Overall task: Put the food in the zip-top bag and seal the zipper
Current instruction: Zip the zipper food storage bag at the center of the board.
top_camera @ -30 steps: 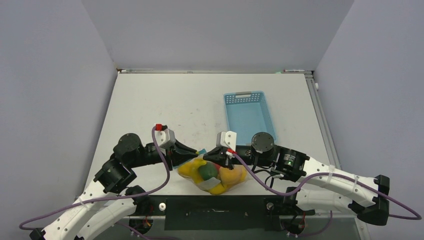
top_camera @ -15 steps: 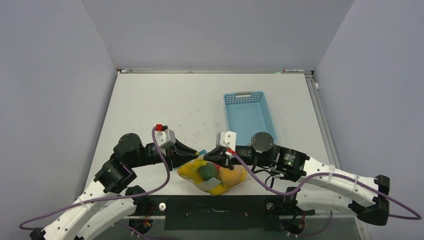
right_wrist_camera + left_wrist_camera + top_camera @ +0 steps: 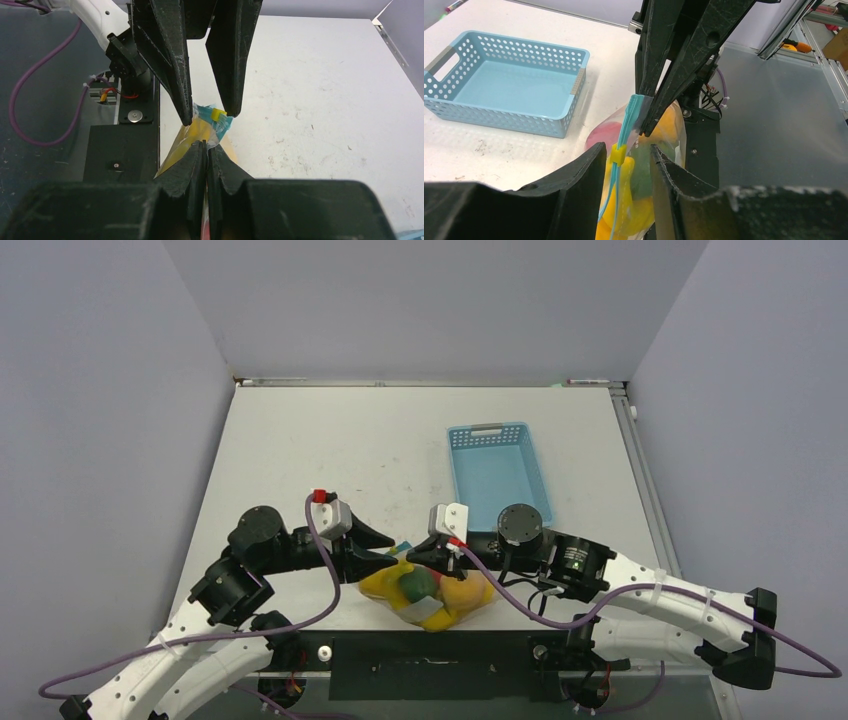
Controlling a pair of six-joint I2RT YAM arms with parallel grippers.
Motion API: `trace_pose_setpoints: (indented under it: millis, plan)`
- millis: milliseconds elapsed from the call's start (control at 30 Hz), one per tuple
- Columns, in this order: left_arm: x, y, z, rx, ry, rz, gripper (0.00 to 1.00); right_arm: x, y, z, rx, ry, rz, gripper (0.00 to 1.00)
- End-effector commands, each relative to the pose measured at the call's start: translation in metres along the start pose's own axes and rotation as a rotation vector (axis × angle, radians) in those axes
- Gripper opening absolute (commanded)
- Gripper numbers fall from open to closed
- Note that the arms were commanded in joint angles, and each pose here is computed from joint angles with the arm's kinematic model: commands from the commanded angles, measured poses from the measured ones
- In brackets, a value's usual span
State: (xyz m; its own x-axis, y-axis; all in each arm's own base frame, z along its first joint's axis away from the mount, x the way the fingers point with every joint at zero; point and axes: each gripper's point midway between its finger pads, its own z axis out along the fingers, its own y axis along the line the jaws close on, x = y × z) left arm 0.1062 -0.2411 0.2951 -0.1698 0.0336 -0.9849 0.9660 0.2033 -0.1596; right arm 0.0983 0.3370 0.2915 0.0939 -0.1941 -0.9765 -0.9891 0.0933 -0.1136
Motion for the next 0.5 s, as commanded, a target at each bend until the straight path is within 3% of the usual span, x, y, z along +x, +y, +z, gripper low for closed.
trace_pose_setpoints:
  millis: [0, 133, 300, 467]
  plan:
    - [-0.0117, -0.0037, 0.0016, 0.028, -0.036, 0.028, 0.34, -0.0459, -0.0060, -0.0030, 0.011, -0.124, -0.046, 0.05]
    - [-0.0113, -0.0044, 0.0024, 0.035, -0.033, 0.026, 0.20, -0.0463, -0.0061, -0.0024, 0.010, -0.124, -0.047, 0.05]
    - [-0.0109, -0.0023, 0.0025, 0.024, -0.030, 0.027, 0.17, -0.0489, -0.0069, -0.0040, 0.014, -0.131, -0.052, 0.05]
    - [-0.0105, -0.0016, 0.0024, 0.020, -0.026, 0.028, 0.00, -0.0499, -0.0066, -0.0059, 0.018, -0.141, -0.050, 0.05]
